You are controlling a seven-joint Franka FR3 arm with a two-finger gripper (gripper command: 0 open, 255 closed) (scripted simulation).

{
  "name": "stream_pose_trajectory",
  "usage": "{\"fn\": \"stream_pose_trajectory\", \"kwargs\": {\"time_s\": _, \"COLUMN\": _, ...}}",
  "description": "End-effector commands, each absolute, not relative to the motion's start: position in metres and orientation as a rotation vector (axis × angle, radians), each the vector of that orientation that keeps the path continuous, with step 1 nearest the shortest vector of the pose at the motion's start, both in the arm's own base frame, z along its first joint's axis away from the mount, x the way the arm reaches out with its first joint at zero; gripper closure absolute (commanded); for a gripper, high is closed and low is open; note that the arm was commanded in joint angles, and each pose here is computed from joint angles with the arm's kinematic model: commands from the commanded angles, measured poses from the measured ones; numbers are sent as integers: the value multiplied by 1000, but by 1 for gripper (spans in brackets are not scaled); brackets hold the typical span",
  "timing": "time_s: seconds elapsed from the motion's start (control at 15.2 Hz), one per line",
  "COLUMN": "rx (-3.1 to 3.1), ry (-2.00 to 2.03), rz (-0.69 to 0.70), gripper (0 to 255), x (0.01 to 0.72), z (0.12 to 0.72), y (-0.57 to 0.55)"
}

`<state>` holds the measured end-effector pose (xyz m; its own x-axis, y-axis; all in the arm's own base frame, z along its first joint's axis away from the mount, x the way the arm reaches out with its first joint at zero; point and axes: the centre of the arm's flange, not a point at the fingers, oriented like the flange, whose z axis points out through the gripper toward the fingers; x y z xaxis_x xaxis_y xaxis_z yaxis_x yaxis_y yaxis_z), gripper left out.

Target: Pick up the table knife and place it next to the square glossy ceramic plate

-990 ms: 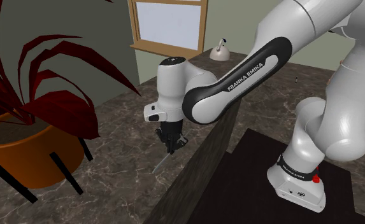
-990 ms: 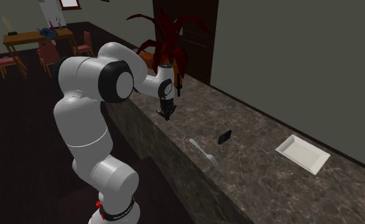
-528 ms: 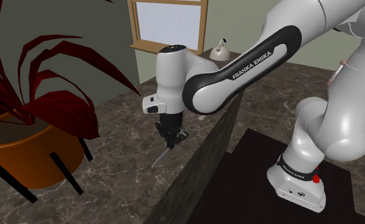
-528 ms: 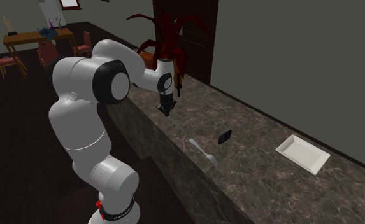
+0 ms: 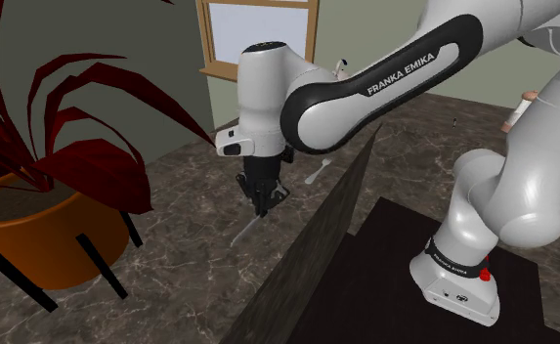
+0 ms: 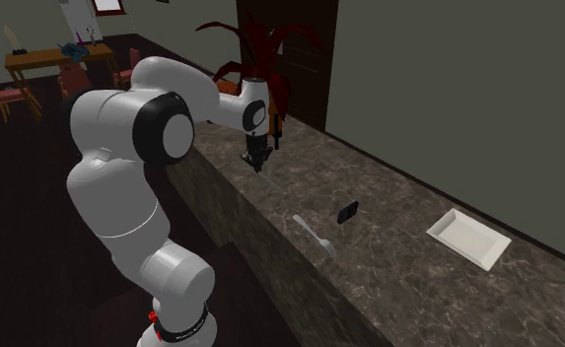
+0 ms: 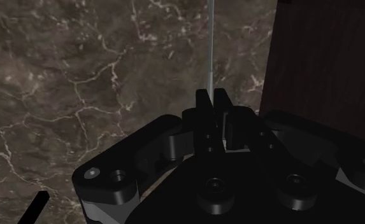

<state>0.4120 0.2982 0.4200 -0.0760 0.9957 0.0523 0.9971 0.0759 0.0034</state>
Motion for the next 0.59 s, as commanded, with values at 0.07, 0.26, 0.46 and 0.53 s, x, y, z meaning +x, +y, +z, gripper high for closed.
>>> {"fn": "stream_pose_trajectory", "kwargs": {"time_s": 0.07, "rx": -2111, "ry": -2277, "rz": -58, "gripper": 255, "x": 412, "z": 438, "y": 297}}
{"fn": "stream_pose_trajectory", "kwargs": {"time_s": 0.26, "rx": -2111, "ry": -2277, "rz": -58, "gripper": 255, "x": 417, "z": 448, "y": 285}}
{"fn": "stream_pose_trajectory", "kwargs": {"time_s": 0.46, "rx": -2111, "ry": -2277, "rz": -58, "gripper": 255, "x": 433, "z": 449, "y": 249}}
{"fn": "stream_pose_trajectory", "kwargs": {"time_s": 0.53, "rx": -2111, "ry": -2277, "rz": -58, "gripper": 255, "x": 438, "z": 449, "y": 237}}
